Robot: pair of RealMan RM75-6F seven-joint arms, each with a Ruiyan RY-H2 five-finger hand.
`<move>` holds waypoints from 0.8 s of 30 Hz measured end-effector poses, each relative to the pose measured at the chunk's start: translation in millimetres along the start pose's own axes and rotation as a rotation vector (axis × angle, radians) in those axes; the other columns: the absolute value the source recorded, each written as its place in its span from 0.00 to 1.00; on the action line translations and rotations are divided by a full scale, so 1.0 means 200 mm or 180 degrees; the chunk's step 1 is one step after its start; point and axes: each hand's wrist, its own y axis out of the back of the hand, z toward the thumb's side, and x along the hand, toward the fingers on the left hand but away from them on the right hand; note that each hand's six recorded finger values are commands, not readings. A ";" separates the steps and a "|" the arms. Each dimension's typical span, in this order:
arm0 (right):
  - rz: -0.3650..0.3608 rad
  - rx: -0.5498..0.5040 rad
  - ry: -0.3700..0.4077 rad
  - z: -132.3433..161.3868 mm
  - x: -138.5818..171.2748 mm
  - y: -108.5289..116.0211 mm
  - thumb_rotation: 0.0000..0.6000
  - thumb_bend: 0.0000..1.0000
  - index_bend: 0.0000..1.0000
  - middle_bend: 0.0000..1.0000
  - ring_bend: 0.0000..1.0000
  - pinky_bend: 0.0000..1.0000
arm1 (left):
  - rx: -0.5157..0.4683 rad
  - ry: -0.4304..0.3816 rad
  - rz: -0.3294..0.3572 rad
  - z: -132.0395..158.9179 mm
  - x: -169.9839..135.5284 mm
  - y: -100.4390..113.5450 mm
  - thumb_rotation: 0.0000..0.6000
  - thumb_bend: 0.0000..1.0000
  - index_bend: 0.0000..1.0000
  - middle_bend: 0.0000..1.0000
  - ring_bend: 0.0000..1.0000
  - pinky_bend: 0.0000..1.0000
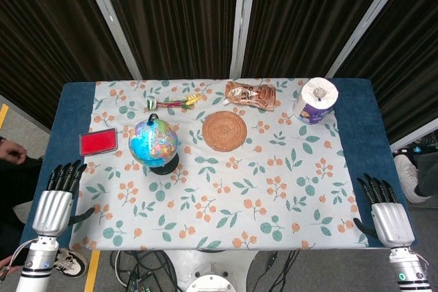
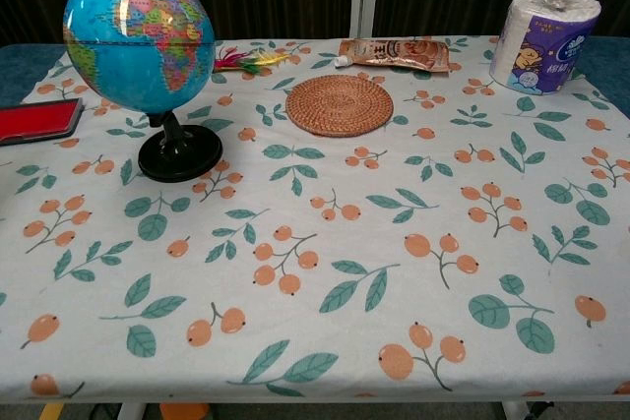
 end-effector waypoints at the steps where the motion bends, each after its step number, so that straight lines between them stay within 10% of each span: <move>1: 0.0002 -0.0001 -0.0001 0.00 0.00 0.00 1.00 0.14 0.00 0.00 0.00 0.00 | 0.0000 0.0001 0.0000 0.00 0.00 0.00 1.00 0.00 0.03 0.00 0.00 0.00; 13: 0.0002 -0.0001 -0.0002 0.00 0.00 0.00 1.00 0.14 0.00 0.00 0.00 0.00 | -0.0013 -0.0126 0.0082 0.05 0.03 0.03 1.00 0.00 0.03 0.00 0.00 0.00; 24: 0.0036 0.0013 -0.0032 -0.03 0.01 -0.02 1.00 0.14 0.00 0.00 0.00 0.00 | -0.0012 -0.0900 0.0339 0.37 0.17 0.12 1.00 0.00 0.03 0.00 0.00 0.00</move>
